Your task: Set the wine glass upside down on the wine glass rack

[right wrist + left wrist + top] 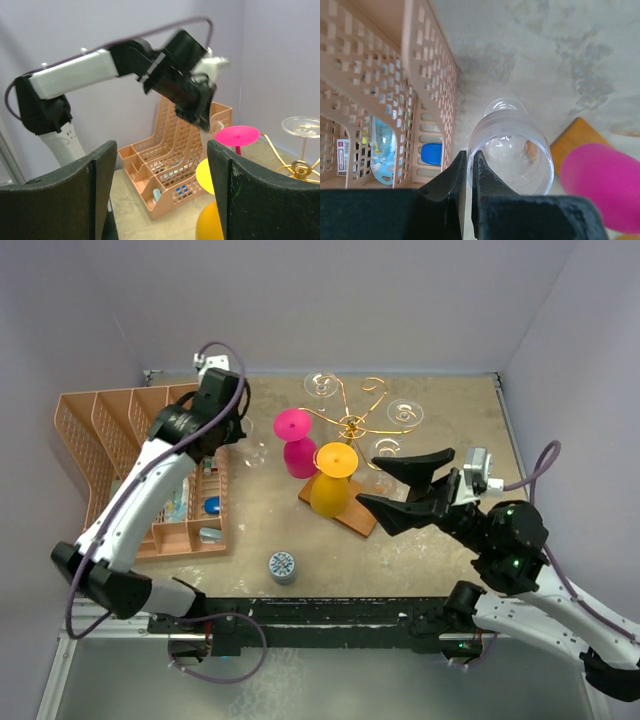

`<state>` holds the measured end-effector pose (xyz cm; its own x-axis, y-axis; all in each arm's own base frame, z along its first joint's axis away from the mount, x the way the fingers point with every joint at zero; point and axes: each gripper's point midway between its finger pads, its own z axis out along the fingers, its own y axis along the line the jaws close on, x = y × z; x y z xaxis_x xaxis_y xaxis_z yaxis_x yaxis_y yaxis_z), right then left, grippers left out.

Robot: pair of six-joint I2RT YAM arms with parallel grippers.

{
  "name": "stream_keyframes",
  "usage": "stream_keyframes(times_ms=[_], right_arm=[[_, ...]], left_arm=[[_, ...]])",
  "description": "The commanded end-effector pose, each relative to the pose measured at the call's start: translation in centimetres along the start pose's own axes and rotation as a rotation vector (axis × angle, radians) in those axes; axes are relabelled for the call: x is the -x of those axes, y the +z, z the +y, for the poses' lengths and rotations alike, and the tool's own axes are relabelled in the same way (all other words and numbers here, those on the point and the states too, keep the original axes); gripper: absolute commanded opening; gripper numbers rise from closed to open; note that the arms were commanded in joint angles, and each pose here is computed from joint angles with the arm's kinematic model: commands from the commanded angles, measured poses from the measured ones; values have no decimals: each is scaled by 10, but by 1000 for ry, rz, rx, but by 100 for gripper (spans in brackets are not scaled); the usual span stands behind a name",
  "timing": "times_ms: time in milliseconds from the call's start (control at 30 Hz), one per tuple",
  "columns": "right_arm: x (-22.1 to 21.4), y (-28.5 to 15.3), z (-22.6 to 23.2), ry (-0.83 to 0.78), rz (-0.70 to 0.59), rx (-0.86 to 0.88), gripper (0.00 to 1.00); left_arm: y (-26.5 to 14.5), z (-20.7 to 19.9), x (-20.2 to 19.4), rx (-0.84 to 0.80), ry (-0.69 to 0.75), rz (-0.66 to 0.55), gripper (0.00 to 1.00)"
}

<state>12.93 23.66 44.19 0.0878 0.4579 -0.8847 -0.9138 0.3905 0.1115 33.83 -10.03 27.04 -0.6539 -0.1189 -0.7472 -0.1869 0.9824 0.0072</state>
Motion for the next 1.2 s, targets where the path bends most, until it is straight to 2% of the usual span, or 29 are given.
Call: stream_keyframes(times_ms=[0,233,400,533,667,900,1000,1167], right_arm=[[28,18,8,63,-74,27,74],[37,47,6,169,-91,11,76],[62,68,16,174,-153,77,76],[77,81,18,213,-234,105,75],[84,100,6,283,-280,53,75],[98,134,-25,528,-350,-109,68],[109,146,-35,564,-384,-154,68],[100,164,-55,686,-411,-250,72]], left_arm=[[-69,31,62,-15,-182,-266,0],[-136,59,99,-104,-342,-513,0],[-191,73,125,-242,-442,-736,0],[-220,80,135,-327,-507,-849,0],[-247,76,143,-465,-575,-939,0],[-286,66,156,-691,-671,-1065,0],[-296,57,159,-773,-670,-1086,0],[-315,41,162,-918,-650,-1108,0]])
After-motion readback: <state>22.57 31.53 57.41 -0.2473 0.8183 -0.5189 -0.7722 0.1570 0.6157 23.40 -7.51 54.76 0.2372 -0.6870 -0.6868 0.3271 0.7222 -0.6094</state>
